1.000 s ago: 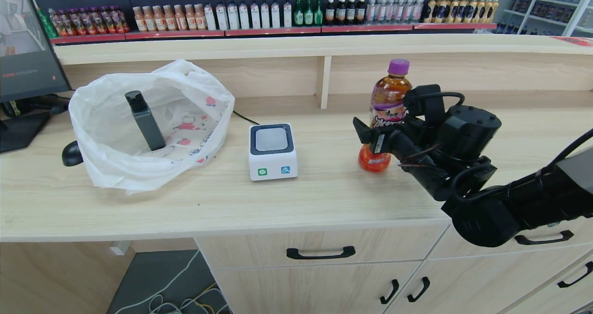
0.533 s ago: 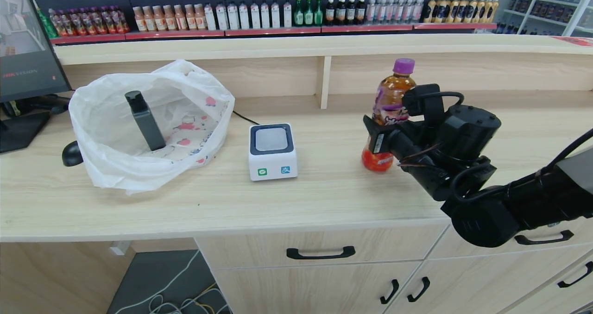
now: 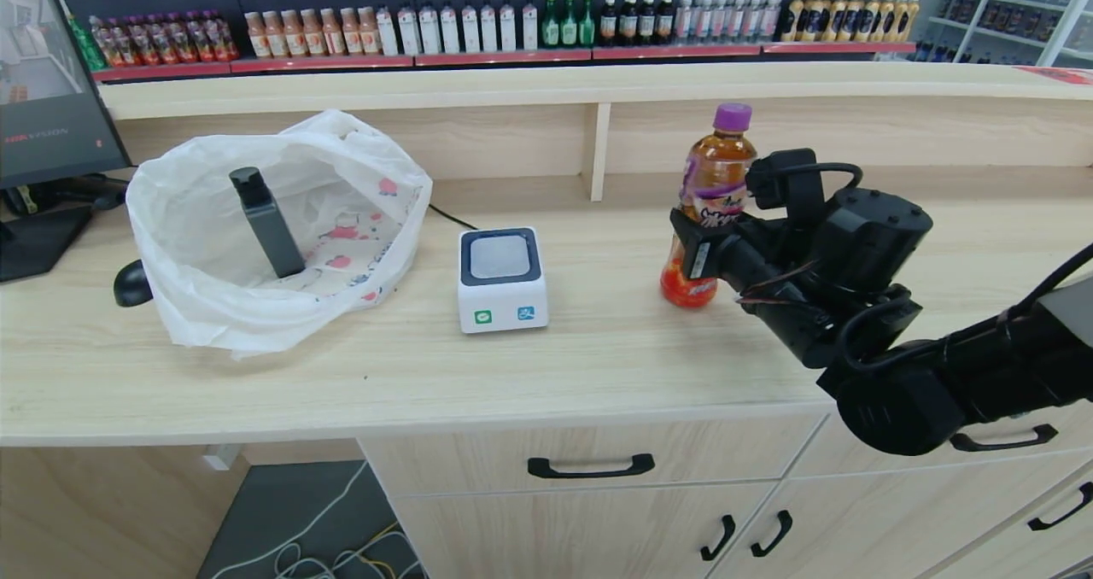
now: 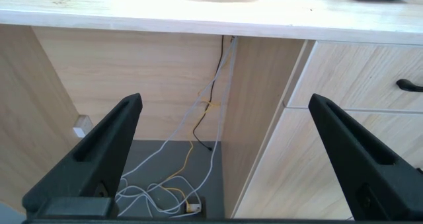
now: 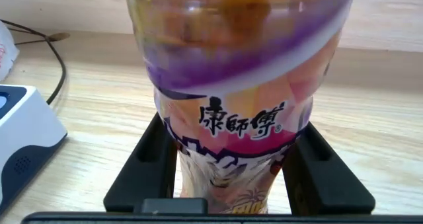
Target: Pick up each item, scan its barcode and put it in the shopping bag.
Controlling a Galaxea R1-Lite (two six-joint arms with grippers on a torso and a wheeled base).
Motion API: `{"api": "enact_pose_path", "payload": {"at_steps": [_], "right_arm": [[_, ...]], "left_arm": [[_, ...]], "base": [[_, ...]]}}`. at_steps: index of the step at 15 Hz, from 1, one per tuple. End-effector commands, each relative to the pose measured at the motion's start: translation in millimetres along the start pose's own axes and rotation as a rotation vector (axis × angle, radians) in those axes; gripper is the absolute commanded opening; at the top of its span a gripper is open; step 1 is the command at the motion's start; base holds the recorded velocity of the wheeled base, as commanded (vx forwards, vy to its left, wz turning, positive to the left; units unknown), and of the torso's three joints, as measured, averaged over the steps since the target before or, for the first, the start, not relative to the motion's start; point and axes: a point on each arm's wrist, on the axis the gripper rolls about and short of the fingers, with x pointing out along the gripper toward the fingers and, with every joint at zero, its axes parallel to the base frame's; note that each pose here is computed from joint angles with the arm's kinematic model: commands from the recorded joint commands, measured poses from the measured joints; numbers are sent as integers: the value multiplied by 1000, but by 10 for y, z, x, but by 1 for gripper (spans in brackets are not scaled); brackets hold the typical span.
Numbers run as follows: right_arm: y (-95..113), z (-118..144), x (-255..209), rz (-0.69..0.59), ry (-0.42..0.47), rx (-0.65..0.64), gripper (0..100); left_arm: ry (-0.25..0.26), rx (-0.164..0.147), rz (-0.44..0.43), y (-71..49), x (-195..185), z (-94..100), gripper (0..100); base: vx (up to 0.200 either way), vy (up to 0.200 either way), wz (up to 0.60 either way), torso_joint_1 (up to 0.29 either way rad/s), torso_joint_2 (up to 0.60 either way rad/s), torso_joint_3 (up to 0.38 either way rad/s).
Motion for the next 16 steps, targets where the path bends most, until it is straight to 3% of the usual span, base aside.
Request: {"api": "enact_pose_path", "payload": {"at_steps": [1,5,9,16], "right_arm": [[-10,106,-34,6,-28,6,0],[-16,334,-180,28,-73,11,0],[200,493,-647,140,-66,31,0],[-80,580,-1652,182,-43,-4,0]], "left_arm": [[0,0,0,0,0,0,100],[0,0,0,0,0,0,100],[0,0,0,0,0,0,100],[0,0,0,0,0,0,100]], "base": [[0,0,0,0,0,0],[0,0,0,0,0,0],[0,0,0,0,0,0],[0,0,0,0,0,0]]}}
